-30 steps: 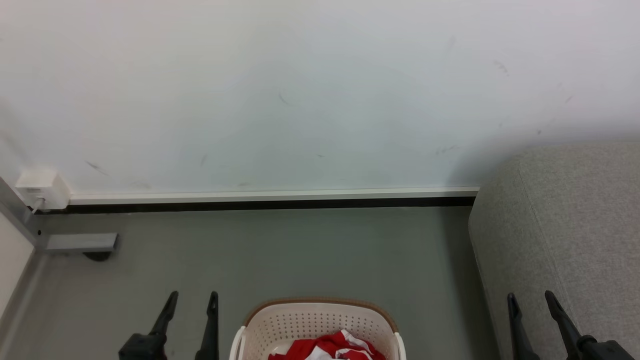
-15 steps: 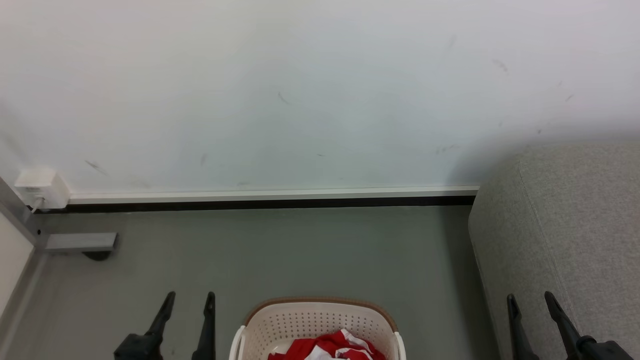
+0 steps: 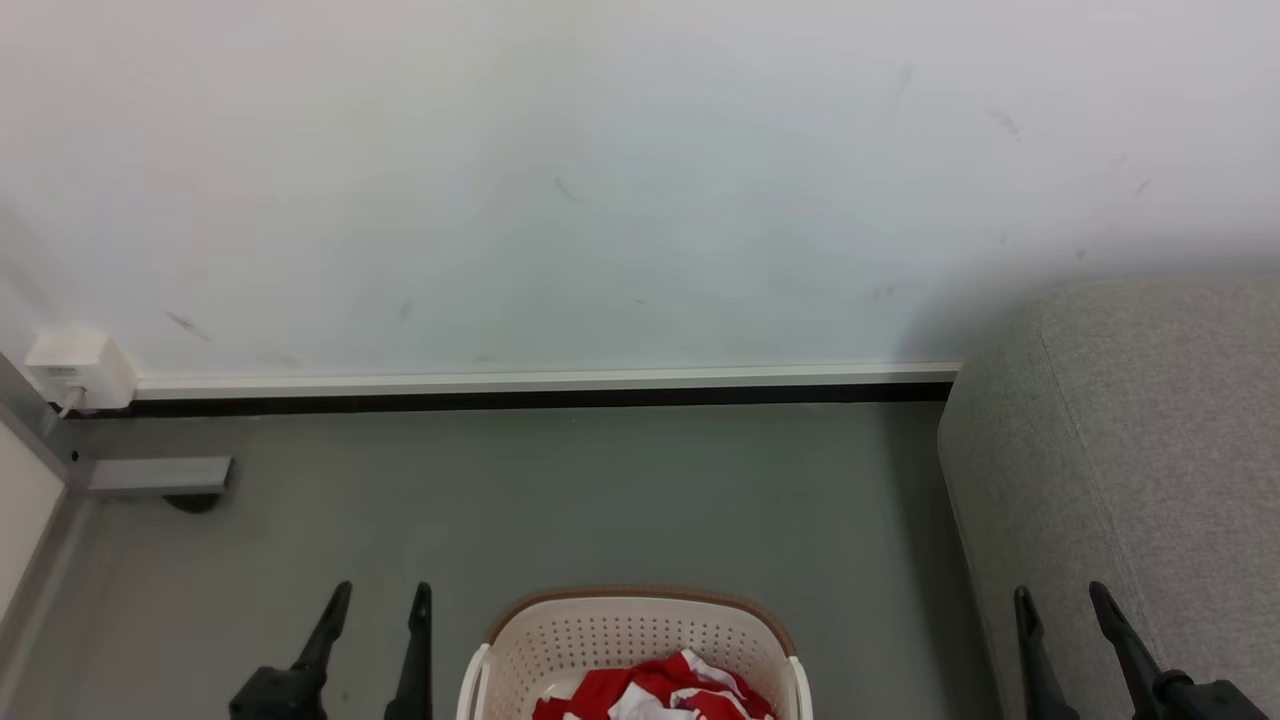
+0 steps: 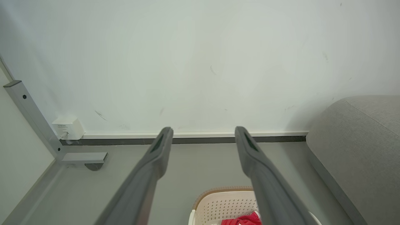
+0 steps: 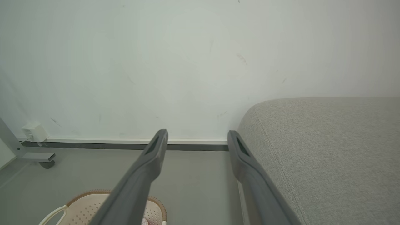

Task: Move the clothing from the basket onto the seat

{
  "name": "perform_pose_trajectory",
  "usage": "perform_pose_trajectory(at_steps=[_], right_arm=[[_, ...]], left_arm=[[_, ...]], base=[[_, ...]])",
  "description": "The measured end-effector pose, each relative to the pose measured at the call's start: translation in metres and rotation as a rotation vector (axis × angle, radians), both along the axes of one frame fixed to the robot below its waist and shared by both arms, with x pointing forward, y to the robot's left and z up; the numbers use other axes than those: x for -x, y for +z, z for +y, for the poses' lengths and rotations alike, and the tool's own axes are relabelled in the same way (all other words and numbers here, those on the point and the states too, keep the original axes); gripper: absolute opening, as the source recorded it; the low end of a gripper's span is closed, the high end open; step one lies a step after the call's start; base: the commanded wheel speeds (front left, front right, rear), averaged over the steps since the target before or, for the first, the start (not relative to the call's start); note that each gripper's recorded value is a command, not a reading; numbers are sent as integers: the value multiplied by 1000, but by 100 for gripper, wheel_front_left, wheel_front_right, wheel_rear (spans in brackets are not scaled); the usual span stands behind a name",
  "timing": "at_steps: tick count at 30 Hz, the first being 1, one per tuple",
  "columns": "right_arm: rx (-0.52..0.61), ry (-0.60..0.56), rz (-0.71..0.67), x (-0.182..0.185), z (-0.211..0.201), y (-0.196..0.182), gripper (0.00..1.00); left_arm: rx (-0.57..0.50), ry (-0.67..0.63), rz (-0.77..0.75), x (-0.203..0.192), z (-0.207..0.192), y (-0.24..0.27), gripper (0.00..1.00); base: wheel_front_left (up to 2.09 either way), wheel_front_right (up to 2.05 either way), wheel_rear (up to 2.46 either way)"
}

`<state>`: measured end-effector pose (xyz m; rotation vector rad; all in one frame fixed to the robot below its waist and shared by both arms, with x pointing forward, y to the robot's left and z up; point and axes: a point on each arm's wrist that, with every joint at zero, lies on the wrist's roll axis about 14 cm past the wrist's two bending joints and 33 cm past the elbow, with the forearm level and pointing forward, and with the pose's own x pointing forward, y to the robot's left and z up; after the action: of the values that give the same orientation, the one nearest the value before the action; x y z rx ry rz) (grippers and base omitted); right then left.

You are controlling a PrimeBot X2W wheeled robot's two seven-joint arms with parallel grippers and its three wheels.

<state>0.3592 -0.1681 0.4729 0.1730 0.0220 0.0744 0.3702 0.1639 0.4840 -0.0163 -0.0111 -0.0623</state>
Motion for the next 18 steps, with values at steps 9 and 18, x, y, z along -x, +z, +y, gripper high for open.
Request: perform_pose_trajectory(at_steps=[9, 18], right_arm=[[1, -4, 11, -10, -1, -4, 100], [3, -7, 47, -32, -3, -18, 100]], left_arm=[[-1, -56, 27, -11, -16, -9, 100], [-11, -194, 147, -34, -54, -50, 100]], base=[[0, 0, 0], [0, 0, 0]])
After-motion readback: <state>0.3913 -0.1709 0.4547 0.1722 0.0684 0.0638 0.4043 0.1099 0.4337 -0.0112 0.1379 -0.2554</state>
